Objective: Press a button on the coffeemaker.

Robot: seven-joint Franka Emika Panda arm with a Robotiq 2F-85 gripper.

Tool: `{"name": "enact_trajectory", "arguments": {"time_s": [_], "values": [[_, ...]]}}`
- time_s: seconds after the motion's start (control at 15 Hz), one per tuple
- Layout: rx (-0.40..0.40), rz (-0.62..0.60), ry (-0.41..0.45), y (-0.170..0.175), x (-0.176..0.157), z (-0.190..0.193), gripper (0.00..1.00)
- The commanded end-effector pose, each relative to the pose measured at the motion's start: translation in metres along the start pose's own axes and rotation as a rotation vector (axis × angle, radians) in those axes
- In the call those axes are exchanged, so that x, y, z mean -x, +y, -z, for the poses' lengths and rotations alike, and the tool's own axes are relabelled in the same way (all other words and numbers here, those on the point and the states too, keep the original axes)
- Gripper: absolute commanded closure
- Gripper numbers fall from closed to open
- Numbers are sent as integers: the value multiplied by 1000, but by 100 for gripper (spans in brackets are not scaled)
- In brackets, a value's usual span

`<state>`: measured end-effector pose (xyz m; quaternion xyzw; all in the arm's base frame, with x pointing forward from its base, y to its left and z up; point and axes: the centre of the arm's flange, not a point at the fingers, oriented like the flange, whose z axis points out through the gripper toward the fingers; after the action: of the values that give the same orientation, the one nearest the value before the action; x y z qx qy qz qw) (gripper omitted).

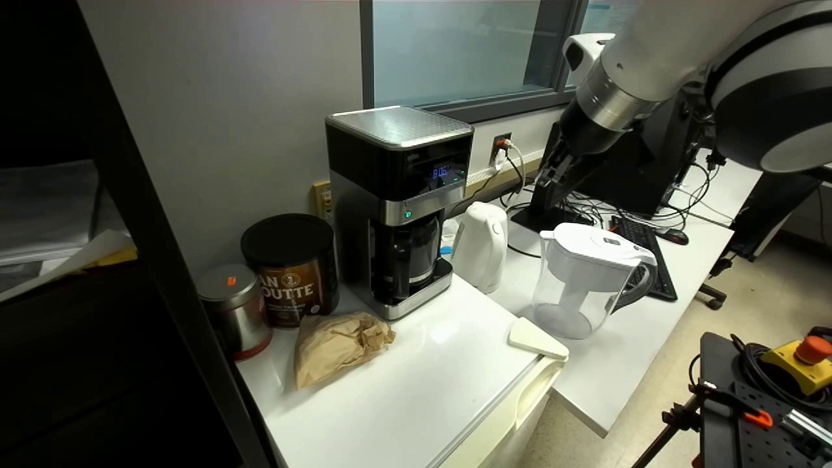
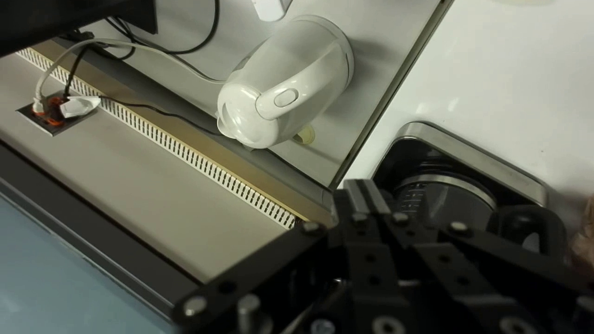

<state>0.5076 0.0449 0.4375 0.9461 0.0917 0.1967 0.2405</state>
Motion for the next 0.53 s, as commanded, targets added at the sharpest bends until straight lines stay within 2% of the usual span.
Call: {"name": "enact_trajectory", "arguments": {"time_s": [0.0,0.47], "values": [[5,0,37,-15,-36,-20,100],[-30,18,83,-34,-70,-39,99]]}}
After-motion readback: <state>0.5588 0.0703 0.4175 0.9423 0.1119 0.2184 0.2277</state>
